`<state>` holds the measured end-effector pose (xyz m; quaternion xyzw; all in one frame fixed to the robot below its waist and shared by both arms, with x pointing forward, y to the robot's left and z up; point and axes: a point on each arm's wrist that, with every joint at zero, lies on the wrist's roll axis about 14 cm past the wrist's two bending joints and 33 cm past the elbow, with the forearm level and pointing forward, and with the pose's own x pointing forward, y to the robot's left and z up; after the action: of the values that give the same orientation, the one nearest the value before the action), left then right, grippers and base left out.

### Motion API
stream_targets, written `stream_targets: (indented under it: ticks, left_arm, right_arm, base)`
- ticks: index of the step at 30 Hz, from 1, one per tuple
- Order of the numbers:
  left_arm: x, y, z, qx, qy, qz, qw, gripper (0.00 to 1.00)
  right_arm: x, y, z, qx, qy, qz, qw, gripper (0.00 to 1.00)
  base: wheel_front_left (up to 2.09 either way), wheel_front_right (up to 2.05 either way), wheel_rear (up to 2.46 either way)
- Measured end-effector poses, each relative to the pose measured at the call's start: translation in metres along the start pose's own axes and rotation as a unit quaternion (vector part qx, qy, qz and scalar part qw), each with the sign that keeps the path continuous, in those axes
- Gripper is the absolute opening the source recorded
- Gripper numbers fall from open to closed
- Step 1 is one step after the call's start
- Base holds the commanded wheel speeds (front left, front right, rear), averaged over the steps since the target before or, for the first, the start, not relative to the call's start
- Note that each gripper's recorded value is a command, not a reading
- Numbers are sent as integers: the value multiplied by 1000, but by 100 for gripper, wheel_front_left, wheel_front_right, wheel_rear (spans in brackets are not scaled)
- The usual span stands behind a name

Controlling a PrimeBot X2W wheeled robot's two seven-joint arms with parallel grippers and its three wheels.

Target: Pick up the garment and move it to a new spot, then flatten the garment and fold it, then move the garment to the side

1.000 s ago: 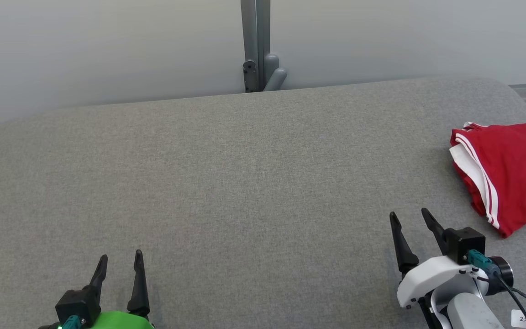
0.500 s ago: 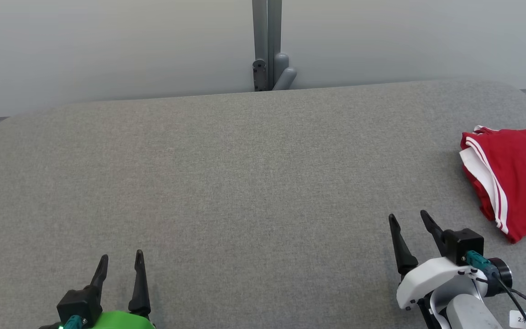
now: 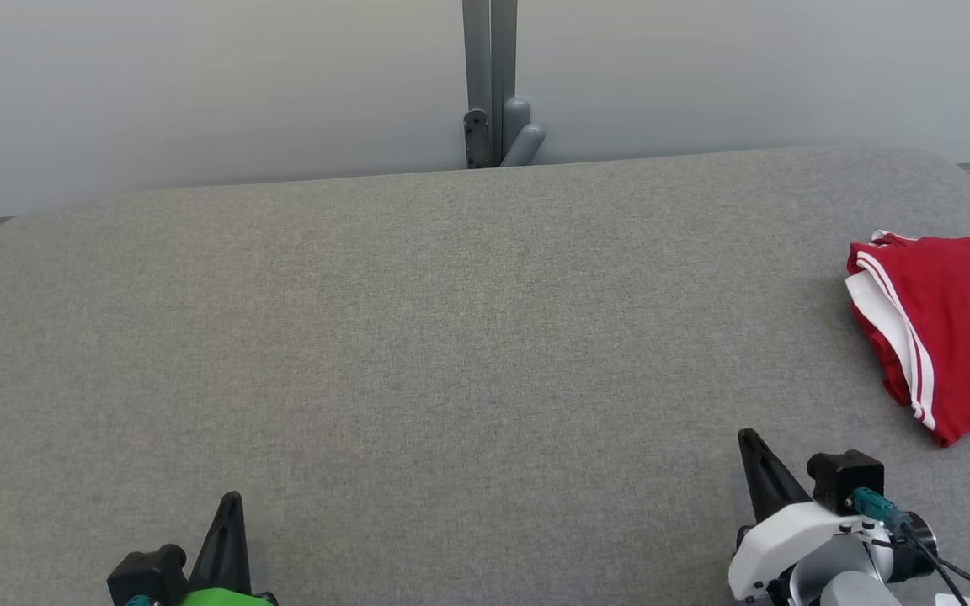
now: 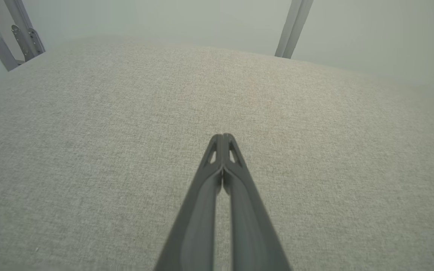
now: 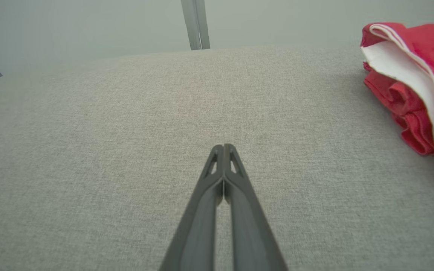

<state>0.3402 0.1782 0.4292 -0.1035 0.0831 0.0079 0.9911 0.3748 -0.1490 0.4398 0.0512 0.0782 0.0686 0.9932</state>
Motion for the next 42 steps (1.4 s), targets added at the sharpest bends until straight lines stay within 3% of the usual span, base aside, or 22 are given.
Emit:
stream_targets:
  ticks: [17, 42]
  left_arm:
    - [6, 9, 8, -157, 3, 28, 987, 0]
    - [15, 12, 24, -320, -7, 29, 947, 0]
  right_arm:
    - [1, -17, 13, 168, -16, -42, 985, 0]
    - [2, -30, 28, 343, -38, -58, 937, 0]
  base:
    - [0, 0, 0]
    - [0, 0, 0]
